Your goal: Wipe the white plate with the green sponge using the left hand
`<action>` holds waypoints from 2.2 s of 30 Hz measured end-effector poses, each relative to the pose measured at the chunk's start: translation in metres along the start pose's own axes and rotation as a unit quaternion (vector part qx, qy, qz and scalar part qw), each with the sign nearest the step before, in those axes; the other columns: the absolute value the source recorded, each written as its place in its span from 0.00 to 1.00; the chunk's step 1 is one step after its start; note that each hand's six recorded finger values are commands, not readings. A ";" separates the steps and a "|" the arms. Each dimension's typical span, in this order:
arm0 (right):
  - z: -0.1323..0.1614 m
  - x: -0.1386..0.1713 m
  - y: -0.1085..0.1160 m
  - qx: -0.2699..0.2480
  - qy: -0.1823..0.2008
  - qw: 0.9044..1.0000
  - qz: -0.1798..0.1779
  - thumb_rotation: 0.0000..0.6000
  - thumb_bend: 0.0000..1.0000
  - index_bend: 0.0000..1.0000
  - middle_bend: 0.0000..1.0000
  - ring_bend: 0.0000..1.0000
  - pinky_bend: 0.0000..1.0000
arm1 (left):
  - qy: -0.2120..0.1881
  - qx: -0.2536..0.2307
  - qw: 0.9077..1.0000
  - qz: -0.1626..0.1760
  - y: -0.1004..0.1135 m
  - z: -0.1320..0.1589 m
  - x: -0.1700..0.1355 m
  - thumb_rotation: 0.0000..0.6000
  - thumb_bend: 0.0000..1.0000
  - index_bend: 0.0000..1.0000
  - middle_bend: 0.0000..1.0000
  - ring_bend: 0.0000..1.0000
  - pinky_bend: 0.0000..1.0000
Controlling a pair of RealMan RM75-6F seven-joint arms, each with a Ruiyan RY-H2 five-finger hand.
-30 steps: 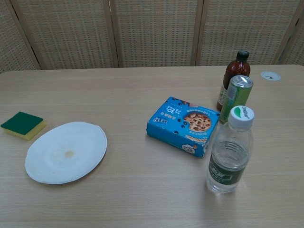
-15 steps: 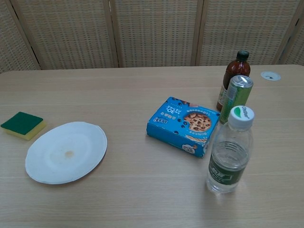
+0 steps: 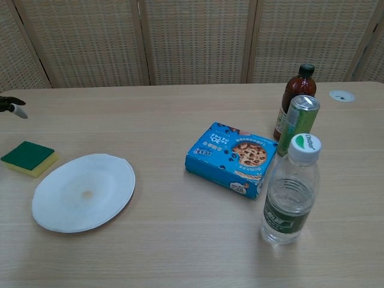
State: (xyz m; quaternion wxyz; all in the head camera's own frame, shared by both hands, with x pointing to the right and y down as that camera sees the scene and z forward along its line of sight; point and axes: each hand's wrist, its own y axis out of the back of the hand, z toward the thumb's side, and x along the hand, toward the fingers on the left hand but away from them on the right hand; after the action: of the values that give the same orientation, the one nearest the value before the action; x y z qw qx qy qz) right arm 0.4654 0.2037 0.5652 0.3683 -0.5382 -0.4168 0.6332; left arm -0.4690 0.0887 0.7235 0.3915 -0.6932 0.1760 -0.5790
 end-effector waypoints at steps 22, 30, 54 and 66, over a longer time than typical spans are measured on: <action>-0.002 -0.006 -0.013 0.011 -0.011 1.000 0.015 1.00 0.00 0.01 0.00 0.00 0.00 | 0.001 -0.005 0.999 -0.053 -0.023 0.032 0.053 1.00 0.00 0.29 0.15 0.12 0.22; -0.004 -0.008 -0.016 0.010 -0.013 1.000 0.020 1.00 0.00 0.01 0.00 0.00 0.00 | 0.006 -0.003 0.999 -0.054 -0.027 0.033 0.054 1.00 0.00 0.39 0.27 0.22 0.28; -0.002 -0.008 -0.016 0.003 -0.007 1.000 0.023 1.00 0.00 0.01 0.00 0.00 0.00 | -0.035 -0.046 0.998 0.037 0.022 0.035 0.049 1.00 0.00 0.53 0.41 0.35 0.47; -0.003 -0.008 -0.017 0.005 -0.010 1.000 0.026 1.00 0.00 0.01 0.00 0.00 0.00 | -0.210 -0.032 0.975 0.057 0.037 0.119 0.019 1.00 0.01 0.53 0.42 0.35 0.47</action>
State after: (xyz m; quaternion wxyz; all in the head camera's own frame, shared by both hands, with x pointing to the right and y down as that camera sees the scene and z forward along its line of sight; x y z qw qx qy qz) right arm 0.4695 0.2034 0.5833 0.3507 -0.5408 -0.4030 0.6497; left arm -0.3441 0.0927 0.7061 0.4295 -0.8005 0.1469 -0.3912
